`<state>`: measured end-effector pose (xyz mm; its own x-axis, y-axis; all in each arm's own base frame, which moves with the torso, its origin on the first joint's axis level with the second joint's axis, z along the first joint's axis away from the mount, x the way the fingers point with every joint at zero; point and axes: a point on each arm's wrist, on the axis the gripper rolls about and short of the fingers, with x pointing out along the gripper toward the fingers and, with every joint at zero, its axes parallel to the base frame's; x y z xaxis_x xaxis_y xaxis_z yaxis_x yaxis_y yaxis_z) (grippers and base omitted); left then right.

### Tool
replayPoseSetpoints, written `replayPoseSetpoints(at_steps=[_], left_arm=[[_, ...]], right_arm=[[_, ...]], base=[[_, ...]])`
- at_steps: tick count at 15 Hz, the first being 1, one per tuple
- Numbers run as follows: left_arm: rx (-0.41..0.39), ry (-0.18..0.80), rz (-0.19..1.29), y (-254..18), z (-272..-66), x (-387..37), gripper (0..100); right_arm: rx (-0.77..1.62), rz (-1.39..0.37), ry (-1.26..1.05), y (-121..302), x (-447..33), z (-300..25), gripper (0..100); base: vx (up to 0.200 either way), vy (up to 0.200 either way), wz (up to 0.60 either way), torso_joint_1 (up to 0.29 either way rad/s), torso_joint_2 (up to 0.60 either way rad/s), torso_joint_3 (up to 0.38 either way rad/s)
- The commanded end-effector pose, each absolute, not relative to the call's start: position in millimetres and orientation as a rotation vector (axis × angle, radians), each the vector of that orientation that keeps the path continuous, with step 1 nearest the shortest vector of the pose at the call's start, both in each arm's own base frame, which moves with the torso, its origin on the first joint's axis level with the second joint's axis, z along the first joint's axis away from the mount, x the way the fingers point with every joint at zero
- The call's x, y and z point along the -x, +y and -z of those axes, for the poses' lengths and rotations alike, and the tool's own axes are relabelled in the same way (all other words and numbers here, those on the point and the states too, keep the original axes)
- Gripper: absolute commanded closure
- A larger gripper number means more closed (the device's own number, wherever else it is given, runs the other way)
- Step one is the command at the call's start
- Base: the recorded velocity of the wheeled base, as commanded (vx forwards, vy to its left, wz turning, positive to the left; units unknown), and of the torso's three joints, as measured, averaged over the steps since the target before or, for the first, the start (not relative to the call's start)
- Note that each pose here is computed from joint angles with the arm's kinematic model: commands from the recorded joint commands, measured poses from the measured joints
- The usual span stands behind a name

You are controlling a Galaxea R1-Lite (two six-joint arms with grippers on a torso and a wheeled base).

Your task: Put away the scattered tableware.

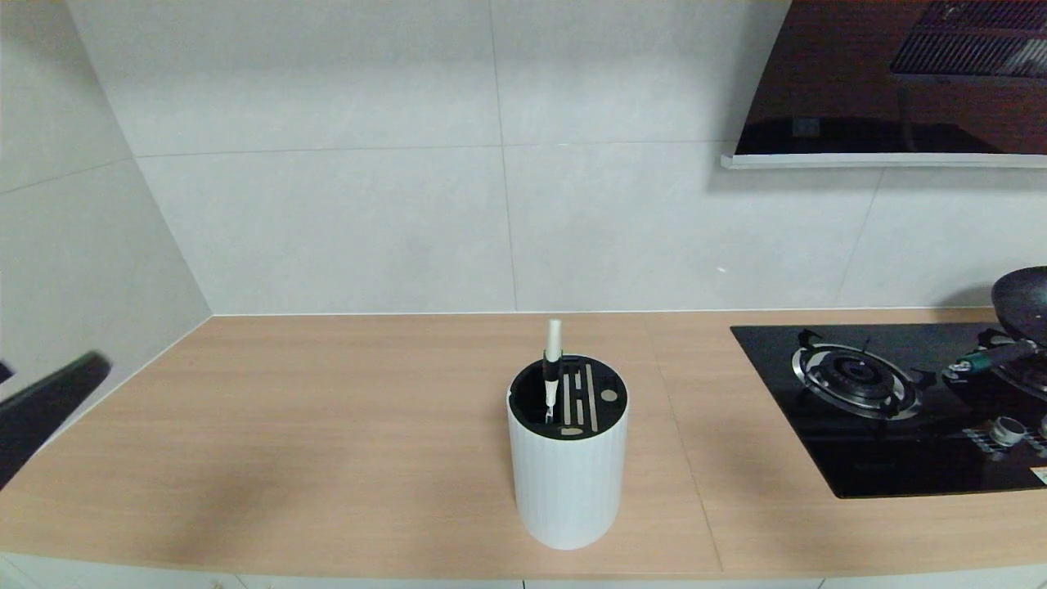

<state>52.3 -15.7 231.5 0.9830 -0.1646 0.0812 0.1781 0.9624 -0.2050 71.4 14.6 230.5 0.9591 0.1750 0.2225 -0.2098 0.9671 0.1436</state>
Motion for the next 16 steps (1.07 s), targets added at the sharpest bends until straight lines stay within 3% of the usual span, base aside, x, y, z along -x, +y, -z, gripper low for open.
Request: replayPoseSetpoints(at_steps=[1,3,6,9,14,16], left_arm=[[0.223,-0.151,0.033,13,-188,37,0],[0.226,-0.205,-0.021,13,-173,51,0],[0.228,-0.192,-0.125,13,-165,47,0],[0.202,-0.245,-0.209,6,-156,58,0],[0.103,-0.095,-0.152,3,-112,38,0],[0.010,-0.030,-0.084,2,-80,24,0]], right_arm=[[-0.156,-0.135,-0.273,0,-2,-203,0],[-0.153,-0.132,-0.223,-4,27,-188,0],[-0.117,-0.103,-0.209,-5,46,-167,0],[-0.092,0.087,-0.172,-4,42,-144,0],[-0.059,0.087,-0.140,-2,33,-109,0],[0.051,0.045,-0.088,-1,23,-85,0]], base=[[0.000,0.000,0.00,0.000,0.00,0.000],[0.000,0.000,0.00,0.000,0.00,0.000],[0.000,0.000,0.00,0.000,0.00,0.000],[0.000,0.000,0.00,0.000,0.00,0.000],[0.000,0.000,0.00,0.000,0.00,0.000],[0.000,0.000,0.00,0.000,0.00,0.000]])
